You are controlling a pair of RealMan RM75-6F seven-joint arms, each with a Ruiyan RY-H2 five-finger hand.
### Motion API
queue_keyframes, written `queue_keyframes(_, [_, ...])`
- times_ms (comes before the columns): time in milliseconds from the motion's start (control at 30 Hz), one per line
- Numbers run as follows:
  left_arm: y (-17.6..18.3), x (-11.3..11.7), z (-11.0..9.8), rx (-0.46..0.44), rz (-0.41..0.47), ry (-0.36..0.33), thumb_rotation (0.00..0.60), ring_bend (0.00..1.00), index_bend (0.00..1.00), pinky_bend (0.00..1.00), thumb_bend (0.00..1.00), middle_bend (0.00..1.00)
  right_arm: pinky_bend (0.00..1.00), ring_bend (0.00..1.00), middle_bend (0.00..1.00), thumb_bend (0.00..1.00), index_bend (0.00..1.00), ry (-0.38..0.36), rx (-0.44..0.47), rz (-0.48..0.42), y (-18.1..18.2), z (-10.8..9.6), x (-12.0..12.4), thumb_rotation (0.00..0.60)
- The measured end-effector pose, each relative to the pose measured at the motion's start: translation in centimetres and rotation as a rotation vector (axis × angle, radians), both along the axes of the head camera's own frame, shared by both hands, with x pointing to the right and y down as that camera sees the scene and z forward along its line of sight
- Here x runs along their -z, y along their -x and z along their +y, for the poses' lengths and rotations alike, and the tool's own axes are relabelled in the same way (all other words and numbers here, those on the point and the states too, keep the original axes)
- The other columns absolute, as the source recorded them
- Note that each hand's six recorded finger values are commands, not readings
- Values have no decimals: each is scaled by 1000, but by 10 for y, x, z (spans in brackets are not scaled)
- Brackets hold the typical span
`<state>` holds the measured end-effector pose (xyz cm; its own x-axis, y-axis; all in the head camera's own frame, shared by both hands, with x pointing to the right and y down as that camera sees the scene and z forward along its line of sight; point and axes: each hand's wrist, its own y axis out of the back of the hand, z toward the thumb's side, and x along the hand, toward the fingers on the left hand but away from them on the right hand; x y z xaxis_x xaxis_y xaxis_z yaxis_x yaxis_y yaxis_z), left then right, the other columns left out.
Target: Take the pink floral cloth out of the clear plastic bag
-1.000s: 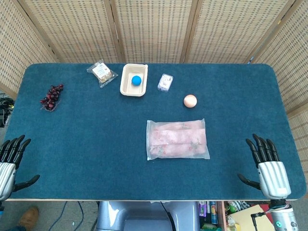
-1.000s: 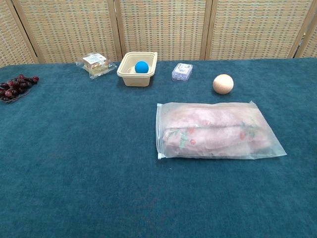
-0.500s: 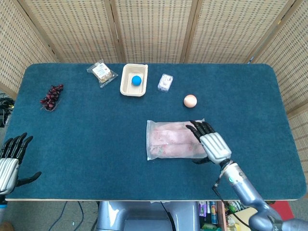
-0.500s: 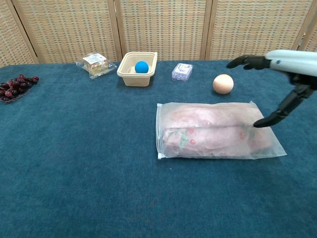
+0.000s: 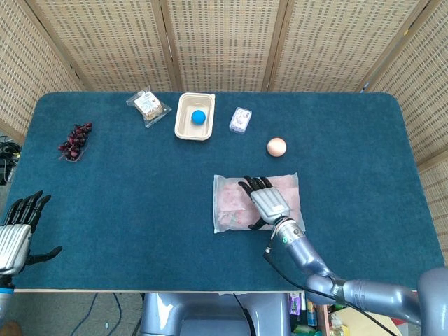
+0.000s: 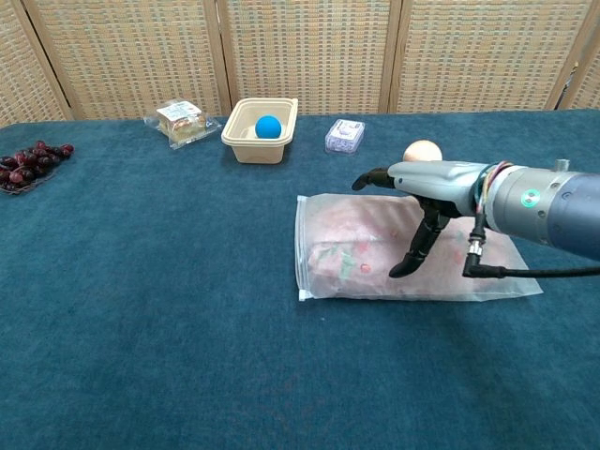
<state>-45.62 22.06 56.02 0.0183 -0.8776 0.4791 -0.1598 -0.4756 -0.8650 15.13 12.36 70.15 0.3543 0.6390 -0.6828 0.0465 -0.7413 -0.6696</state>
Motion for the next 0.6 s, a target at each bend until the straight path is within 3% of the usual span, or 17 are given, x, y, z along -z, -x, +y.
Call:
queue_keyframes(333, [3,-2,-2,10,3,12,600,0,0,0,52,0,0,0,2,0,0,23,40,121,-3,3,-17,600])
queue_keyframes(400, [3,-3,-2,10,5,13,600,0,0,0,52,0,10,1,48,0,0,14,51,146,-5,2,-19,600])
queue_keyframes(467, [3,-2,-2,10,6,11,600,0,0,0,52,0,121,62,148,0,21,3,60,170,-8,1,-23,600])
queue_keyframes(533, [3,-2,-2,11,6,12,600,0,0,0,52,0,348,230,295,3,126,-4,67,187,-9,-1,-26,600])
queue_keyframes(600, [3,-4,-2,12,7,17,600,0,0,0,52,0,473,347,409,85,243,-17,73,194,-10,-2,-26,600])
